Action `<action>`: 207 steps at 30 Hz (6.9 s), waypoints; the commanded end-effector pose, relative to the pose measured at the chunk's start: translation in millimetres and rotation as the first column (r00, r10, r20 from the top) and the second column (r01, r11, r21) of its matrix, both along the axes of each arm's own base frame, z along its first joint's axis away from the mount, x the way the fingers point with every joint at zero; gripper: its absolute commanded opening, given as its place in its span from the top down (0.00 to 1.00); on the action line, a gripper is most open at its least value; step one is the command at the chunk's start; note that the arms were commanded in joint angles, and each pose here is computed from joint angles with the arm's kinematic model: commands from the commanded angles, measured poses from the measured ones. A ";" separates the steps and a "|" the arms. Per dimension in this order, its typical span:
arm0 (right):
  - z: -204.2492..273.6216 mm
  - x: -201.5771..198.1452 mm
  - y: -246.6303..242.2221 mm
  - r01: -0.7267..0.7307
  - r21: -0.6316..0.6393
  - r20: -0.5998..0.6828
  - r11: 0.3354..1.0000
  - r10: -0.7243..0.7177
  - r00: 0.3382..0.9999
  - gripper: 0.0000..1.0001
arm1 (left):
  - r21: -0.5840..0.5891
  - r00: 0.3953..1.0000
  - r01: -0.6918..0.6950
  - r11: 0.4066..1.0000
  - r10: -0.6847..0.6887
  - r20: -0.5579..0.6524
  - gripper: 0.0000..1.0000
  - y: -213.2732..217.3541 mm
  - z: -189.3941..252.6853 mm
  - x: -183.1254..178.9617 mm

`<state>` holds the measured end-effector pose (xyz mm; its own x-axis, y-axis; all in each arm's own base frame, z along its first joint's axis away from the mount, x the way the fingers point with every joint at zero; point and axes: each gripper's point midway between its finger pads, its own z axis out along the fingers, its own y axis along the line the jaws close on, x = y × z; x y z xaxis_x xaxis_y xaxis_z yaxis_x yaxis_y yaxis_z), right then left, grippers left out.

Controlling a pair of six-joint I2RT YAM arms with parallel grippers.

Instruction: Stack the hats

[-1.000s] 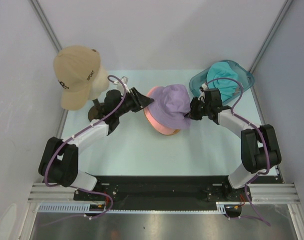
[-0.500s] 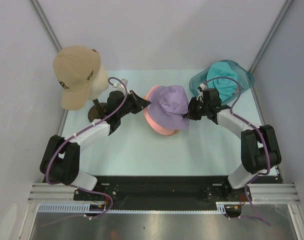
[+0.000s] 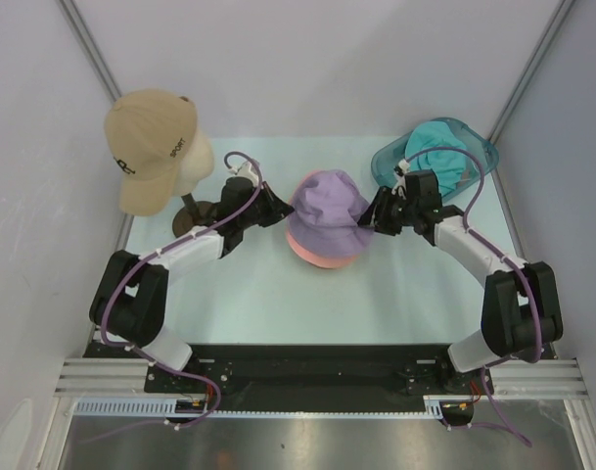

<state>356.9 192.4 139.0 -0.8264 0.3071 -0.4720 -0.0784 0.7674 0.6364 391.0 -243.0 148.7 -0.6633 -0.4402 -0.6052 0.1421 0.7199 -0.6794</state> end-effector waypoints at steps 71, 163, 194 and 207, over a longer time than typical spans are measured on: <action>57.1 23.0 11.2 -0.235 0.493 0.213 0.838 0.146 0.966 0.28 | 0.263 0.949 0.202 0.943 -0.255 0.186 1.00 -21.9 3.3 57.2; 13.6 2.4 29.2 -0.263 0.167 0.167 0.950 0.236 0.957 1.00 | -0.301 1.000 0.011 0.954 -0.013 -0.005 0.32 7.0 84.6 -82.4; -24.5 -7.0 2.1 -0.132 0.017 0.023 0.991 0.132 0.991 1.00 | -0.015 0.968 -0.157 0.987 0.151 -0.202 1.00 37.7 -49.9 -58.8; -45.6 -22.0 -14.6 -0.119 -0.079 -0.046 0.990 0.116 0.992 1.00 | 0.087 0.963 -0.181 0.980 0.194 -0.185 1.00 45.0 -50.8 -39.0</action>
<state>351.6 193.3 118.7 -0.8379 0.2076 -0.5048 -0.2055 0.7368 0.6441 349.1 -217.3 124.6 -0.6684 -0.5744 -0.4726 -0.0631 0.6769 -0.7334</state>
